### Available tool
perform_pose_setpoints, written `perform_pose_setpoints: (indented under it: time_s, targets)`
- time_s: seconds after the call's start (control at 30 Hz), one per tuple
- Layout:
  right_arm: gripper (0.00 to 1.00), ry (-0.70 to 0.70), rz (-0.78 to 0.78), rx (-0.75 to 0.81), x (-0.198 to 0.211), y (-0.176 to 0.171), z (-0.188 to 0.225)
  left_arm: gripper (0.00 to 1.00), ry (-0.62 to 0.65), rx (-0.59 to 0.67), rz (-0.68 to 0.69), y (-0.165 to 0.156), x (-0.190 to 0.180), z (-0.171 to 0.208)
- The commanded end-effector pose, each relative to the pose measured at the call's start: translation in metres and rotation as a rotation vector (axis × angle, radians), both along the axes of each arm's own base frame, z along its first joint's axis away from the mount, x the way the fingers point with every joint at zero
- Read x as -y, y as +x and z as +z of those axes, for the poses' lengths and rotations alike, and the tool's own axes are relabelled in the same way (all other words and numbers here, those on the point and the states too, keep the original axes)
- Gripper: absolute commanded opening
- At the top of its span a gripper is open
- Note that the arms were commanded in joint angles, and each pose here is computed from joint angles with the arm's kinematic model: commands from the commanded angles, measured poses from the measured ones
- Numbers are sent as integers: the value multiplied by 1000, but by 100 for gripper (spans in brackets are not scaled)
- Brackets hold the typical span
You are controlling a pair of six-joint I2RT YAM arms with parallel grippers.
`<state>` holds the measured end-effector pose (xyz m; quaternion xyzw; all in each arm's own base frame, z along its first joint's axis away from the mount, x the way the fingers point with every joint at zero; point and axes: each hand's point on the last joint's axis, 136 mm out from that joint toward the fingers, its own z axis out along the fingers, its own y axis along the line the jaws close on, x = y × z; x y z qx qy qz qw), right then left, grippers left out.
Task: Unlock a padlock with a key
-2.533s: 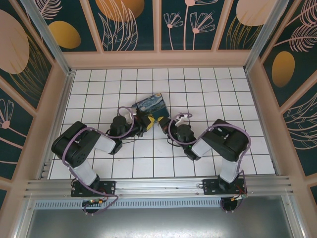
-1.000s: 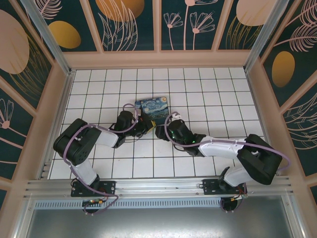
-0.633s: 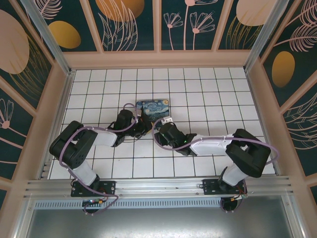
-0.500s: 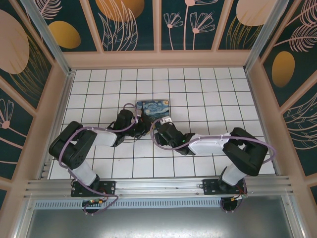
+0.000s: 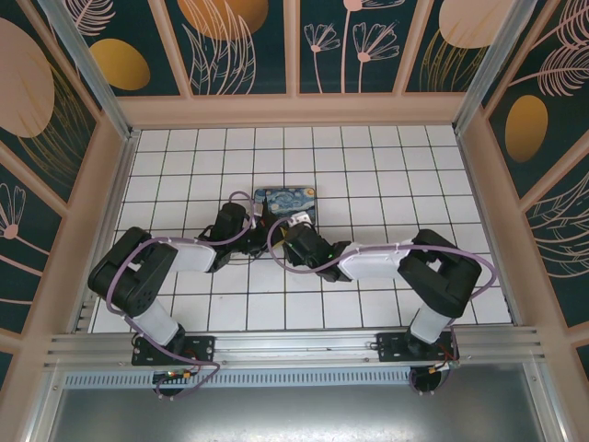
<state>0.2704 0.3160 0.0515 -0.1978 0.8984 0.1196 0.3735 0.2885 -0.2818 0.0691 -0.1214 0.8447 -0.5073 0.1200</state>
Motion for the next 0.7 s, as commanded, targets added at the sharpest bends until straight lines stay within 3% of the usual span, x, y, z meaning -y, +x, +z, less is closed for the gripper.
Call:
perform_pose_setpoints:
  time_s: [0.0,0.17,0.33,0.57,0.67]
  targets:
    - [40,-9,-14,23,-2,13,6,0,-36,34,-38,-2,5,17]
    - [25,19,-10,21,-3,16,10,0,-35,32,-43,-4,5,16]
    - [2,133,52,7,-16,10,27,0,-30,25,-43,-8,2,12]
    - [0,582,289,-137,-33,-24,71,0,-25,24,-41,-12,0,8]
    - [0,648,289,-170,-27,-27,77,0,-24,23,-41,-12,0,6]
